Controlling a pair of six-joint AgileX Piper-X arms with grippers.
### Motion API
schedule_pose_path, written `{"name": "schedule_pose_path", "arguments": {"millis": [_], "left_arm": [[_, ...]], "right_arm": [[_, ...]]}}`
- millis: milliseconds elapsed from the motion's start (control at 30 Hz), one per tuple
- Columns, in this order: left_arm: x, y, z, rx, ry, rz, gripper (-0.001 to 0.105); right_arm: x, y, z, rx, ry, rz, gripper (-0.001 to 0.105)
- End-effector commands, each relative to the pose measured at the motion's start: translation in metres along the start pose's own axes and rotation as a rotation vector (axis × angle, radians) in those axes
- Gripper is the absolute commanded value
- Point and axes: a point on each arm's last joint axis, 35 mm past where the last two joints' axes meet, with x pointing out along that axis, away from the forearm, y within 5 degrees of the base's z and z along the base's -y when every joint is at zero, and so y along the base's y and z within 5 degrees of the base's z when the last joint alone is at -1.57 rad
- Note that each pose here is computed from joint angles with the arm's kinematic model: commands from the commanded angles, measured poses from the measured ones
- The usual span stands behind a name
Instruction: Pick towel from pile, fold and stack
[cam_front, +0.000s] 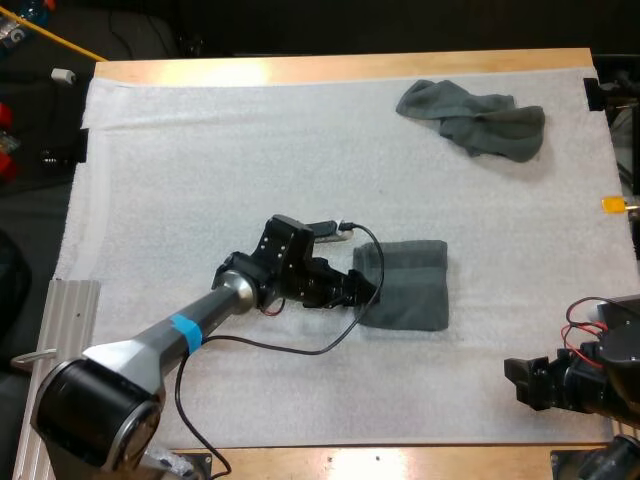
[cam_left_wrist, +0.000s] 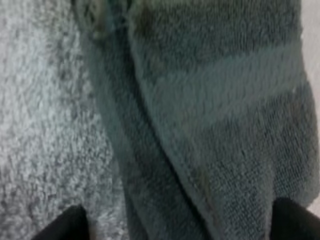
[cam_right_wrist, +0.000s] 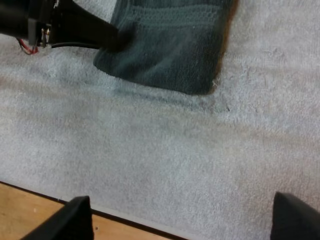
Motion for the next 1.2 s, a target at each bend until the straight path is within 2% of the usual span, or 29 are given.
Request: {"name": "schedule_pose_path", "arguments": {"millis": [0, 167, 433, 533, 833, 900, 1133, 1167], "left_arm": [[0.001, -0.004, 0.002, -0.006, -0.003, -0.017, 0.071], [0.009, 0.000, 0.006, -0.078, 0.027, -0.024, 0.071], [0.012, -0.008, 0.015, -0.145, 0.032, -0.047, 0.071], [0.020, -0.011, 0.011, -0.154, 0.057, -0.034, 0.070], [0.046, -0.041, 0.007, -0.109, 0.132, -0.057, 0.069], [0.048, -0.045, 0.007, -0.099, 0.137, -0.063, 0.063], [0.044, -0.044, 0.008, -0.079, 0.148, -0.068, 0.005], [0.041, -0.043, 0.009, -0.063, 0.139, -0.051, 0.000]], "right_arm": [[-0.002, 0.000, 0.000, -0.009, -0.006, -0.003, 0.069], [-0.002, 0.000, 0.000, -0.009, -0.006, -0.003, 0.069], [-0.002, 0.000, 0.000, -0.009, -0.006, -0.003, 0.069], [-0.002, 0.000, 0.000, -0.009, -0.006, -0.003, 0.069], [-0.002, 0.001, 0.000, -0.006, -0.001, 0.014, 0.069], [-0.002, 0.001, 0.000, -0.007, -0.002, 0.014, 0.069], [-0.002, 0.001, 0.000, -0.007, -0.002, 0.014, 0.069], [-0.002, 0.001, 0.000, -0.007, -0.002, 0.014, 0.069]]}}
